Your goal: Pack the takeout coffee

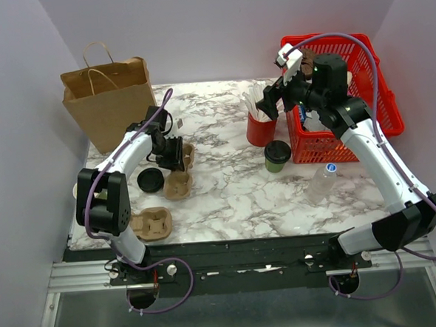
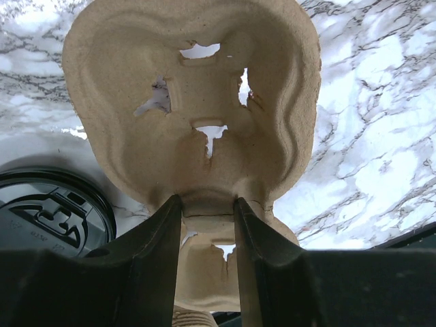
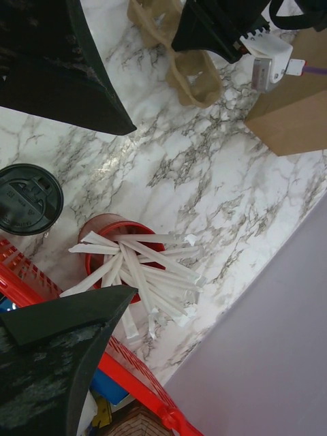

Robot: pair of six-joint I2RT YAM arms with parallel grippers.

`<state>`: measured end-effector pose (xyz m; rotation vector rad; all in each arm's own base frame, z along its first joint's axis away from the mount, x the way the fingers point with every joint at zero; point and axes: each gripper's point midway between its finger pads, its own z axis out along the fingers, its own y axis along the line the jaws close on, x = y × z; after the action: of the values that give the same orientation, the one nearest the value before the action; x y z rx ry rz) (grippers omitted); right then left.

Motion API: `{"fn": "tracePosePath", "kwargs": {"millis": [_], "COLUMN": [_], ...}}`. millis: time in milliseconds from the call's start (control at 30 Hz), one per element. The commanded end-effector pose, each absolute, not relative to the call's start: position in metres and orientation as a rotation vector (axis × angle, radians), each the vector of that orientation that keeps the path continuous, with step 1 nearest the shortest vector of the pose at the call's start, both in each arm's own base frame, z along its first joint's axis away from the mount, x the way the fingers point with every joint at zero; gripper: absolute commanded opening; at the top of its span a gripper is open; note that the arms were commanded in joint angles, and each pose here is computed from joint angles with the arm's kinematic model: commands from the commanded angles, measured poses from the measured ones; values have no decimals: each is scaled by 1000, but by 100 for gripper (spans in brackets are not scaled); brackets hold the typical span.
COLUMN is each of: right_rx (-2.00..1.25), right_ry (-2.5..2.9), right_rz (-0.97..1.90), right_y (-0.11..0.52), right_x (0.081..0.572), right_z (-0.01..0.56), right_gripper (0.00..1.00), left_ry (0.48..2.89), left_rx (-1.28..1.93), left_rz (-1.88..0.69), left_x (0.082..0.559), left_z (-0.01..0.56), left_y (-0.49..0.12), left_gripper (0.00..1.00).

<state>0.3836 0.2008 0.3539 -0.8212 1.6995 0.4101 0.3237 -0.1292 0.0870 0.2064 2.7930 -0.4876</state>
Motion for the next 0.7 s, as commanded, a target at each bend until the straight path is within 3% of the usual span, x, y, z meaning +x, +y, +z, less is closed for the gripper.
{"fn": "tracePosePath", "kwargs": {"millis": [0, 100, 300, 433, 667], "right_rx": [-817, -816, -816, -811, -820], "right_ry": [1697, 1701, 1699, 1698, 1704], "right_rz": [384, 385, 382, 372, 333], "right_y": [195, 195, 195, 194, 189], "right_x": [379, 379, 380, 382, 384], "right_z": [356, 354, 354, 356, 350], "right_gripper": [100, 100, 100, 100, 100], "left_ry": [2808, 2802, 2771, 2644, 2190], "left_rx": [140, 160, 203, 338, 881], "left_rz": [-430, -432, -478, -673, -596], "left_x": [325, 324, 323, 327, 357], "left_z": [84, 88, 101, 146, 267], "left_y": [-121, -121, -125, -147, -140], "left_gripper": [27, 45, 59, 61, 66]}}
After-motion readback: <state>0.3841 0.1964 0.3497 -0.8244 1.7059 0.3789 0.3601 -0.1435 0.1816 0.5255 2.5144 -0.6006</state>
